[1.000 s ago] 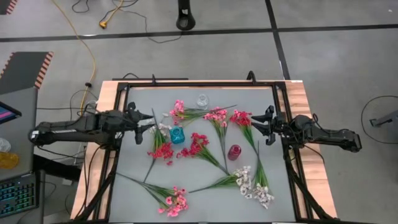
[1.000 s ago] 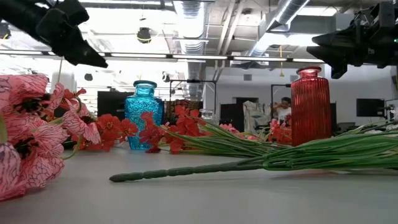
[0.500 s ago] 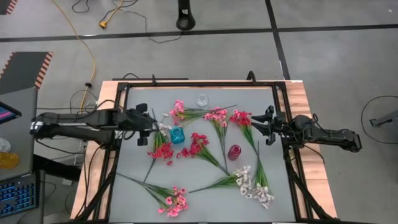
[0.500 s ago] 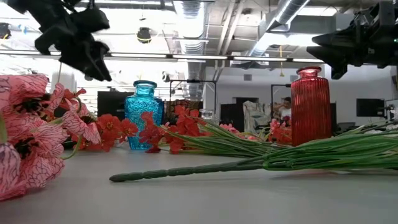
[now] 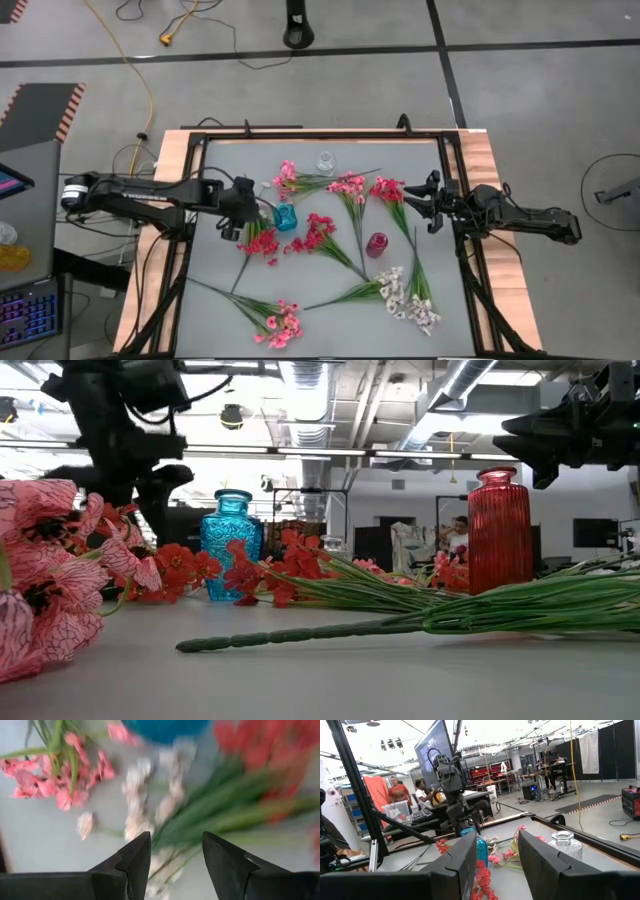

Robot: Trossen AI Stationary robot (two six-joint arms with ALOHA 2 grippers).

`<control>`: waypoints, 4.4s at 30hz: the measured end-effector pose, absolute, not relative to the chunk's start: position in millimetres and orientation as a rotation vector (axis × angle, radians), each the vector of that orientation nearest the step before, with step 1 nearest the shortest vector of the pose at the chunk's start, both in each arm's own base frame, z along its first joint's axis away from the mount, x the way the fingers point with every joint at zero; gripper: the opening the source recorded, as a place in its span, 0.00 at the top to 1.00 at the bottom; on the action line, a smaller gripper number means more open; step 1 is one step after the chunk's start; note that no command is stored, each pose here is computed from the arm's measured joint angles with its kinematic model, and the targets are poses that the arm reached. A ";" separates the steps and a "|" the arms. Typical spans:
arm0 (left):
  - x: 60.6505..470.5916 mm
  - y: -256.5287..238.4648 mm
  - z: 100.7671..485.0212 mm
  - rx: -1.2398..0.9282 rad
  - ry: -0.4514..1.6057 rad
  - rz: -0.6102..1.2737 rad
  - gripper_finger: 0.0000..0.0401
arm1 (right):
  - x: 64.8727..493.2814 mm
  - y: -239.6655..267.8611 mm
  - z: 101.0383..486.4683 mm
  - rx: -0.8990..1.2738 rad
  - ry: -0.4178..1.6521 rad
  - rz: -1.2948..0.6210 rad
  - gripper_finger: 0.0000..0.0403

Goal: Sort flowers into vase by color
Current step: Put the left red flower into the transparent vase

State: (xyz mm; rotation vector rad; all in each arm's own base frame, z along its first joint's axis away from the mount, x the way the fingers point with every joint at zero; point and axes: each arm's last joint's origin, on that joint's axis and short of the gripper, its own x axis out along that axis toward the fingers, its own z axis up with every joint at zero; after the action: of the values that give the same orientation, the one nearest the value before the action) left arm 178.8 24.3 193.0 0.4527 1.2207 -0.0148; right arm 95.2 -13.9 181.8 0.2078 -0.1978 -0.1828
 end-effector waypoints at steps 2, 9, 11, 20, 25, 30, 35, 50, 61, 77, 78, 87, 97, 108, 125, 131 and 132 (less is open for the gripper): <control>177.4 25.6 188.6 0.529 1.289 -0.027 0.58 | 95.2 -13.9 181.7 0.208 -0.197 -0.183 0.58; 182.2 26.4 176.4 0.613 1.374 -0.114 0.58 | 95.8 -14.0 177.8 0.209 -0.156 -0.188 0.58; 184.6 26.6 172.2 0.630 1.394 -0.138 0.58 | 95.9 -14.0 177.1 0.209 -0.149 -0.188 0.58; 200.9 29.1 157.1 0.668 1.394 -0.130 0.58 | 96.0 -14.0 176.5 0.209 -0.143 -0.189 0.58; 201.9 28.5 157.0 0.668 1.379 -0.156 0.58 | 96.0 -14.0 176.4 0.208 -0.141 -0.190 0.58; 202.5 27.1 157.0 0.647 1.356 -0.204 0.58 | 96.0 -14.0 176.2 0.207 -0.139 -0.190 0.58; 202.7 25.6 156.8 0.619 1.338 -0.248 0.58 | 96.0 -14.0 176.2 0.208 -0.139 -0.190 0.58; 202.7 25.7 156.8 0.589 1.340 -0.223 0.85 | 96.0 -14.0 176.2 0.208 -0.139 -0.190 0.58; 202.6 25.8 156.9 0.613 1.341 -0.235 0.99 | 96.0 -14.0 176.2 0.209 -0.139 -0.190 0.58; 189.7 23.8 183.0 0.557 1.221 -0.163 1.00 | 96.0 -14.0 176.2 0.208 -0.139 -0.190 0.58; 187.6 23.6 186.1 0.552 1.207 -0.155 1.00 | 96.0 -14.0 176.2 0.208 -0.140 -0.189 0.58; 168.0 21.0 214.6 0.468 1.044 -0.059 1.00 | 96.0 -14.0 176.2 0.208 -0.140 -0.190 0.58; 141.5 18.2 243.3 0.386 0.836 0.043 1.00 | 96.0 -14.0 176.4 0.208 -0.141 -0.189 0.58; 114.3 15.9 263.9 0.350 0.649 0.122 1.00 | 96.0 -14.0 176.3 0.208 -0.141 -0.190 0.58; 113.0 18.1 294.4 0.093 0.285 0.309 1.00 | 95.8 -13.9 177.7 0.292 -0.163 -0.181 0.58; 127.4 20.6 307.3 0.056 0.139 0.351 1.00 | 95.8 -13.9 177.8 0.292 -0.164 -0.181 0.58; 130.8 21.0 309.1 0.055 0.118 0.355 1.00 | 95.8 -13.9 177.9 0.292 -0.164 -0.181 0.58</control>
State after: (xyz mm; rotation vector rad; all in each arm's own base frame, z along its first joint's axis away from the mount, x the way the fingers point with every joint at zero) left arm 130.8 21.0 309.1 0.0551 0.1175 0.3547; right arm 95.8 -13.9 177.9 0.2919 -0.1639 -0.1812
